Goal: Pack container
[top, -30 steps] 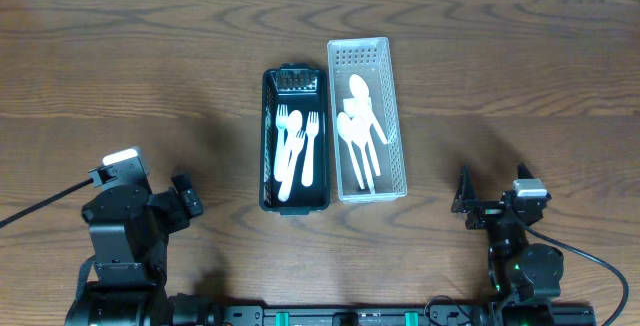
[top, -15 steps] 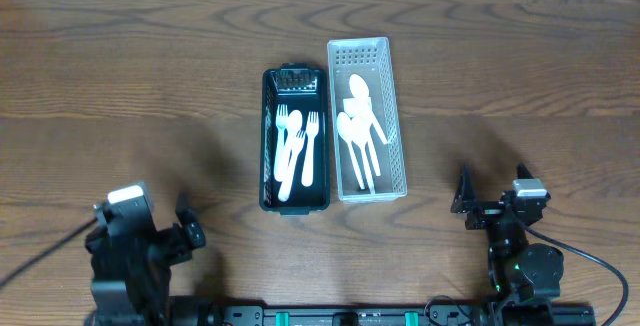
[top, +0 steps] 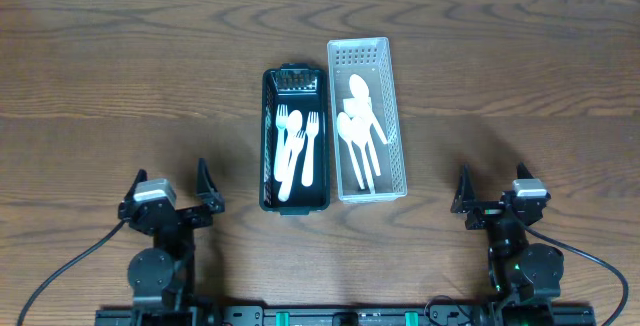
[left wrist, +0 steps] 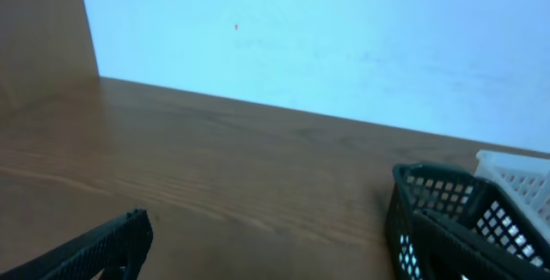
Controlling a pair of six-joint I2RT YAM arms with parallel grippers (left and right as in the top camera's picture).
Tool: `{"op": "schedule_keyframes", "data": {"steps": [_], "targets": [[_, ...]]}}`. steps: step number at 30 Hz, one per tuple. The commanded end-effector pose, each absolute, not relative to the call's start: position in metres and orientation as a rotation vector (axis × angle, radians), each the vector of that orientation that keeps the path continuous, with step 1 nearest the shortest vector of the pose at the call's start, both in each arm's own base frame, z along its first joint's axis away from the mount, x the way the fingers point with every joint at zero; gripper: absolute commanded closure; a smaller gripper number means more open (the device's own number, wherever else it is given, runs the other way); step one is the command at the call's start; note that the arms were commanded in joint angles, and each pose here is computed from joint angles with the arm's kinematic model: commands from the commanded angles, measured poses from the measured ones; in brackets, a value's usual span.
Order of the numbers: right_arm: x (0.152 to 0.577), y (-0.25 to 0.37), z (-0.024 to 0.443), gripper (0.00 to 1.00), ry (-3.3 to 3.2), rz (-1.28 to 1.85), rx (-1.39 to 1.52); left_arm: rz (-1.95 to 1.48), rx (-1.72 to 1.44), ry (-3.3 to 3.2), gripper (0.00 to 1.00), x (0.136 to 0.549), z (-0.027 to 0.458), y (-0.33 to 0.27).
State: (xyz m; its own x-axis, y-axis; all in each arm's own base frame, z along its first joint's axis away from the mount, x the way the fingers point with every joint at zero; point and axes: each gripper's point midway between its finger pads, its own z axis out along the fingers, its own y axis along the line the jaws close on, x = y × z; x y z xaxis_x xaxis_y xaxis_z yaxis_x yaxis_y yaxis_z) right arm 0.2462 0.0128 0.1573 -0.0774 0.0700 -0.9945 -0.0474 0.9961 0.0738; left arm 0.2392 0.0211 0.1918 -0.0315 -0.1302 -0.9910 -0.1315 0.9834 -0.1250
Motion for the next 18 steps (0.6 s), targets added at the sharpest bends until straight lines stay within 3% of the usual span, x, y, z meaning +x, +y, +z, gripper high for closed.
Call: {"op": "schedule_keyframes", "data": {"steps": [1,7,18], "targets": [[0.246,0.013,0.157,0.01,1.643,0.090,0.007,0.007,-0.186,1.579,0.02,0.242,0.183,0.020],[0.246,0.013,0.157,0.01,1.643,0.090,0.007,-0.086,-0.102,1.726,0.02,0.244,0.136,-0.001],[0.246,0.013,0.157,0.01,1.643,0.090,0.007,-0.103,-0.058,1.723,0.02,0.244,0.138,-0.008]]}}
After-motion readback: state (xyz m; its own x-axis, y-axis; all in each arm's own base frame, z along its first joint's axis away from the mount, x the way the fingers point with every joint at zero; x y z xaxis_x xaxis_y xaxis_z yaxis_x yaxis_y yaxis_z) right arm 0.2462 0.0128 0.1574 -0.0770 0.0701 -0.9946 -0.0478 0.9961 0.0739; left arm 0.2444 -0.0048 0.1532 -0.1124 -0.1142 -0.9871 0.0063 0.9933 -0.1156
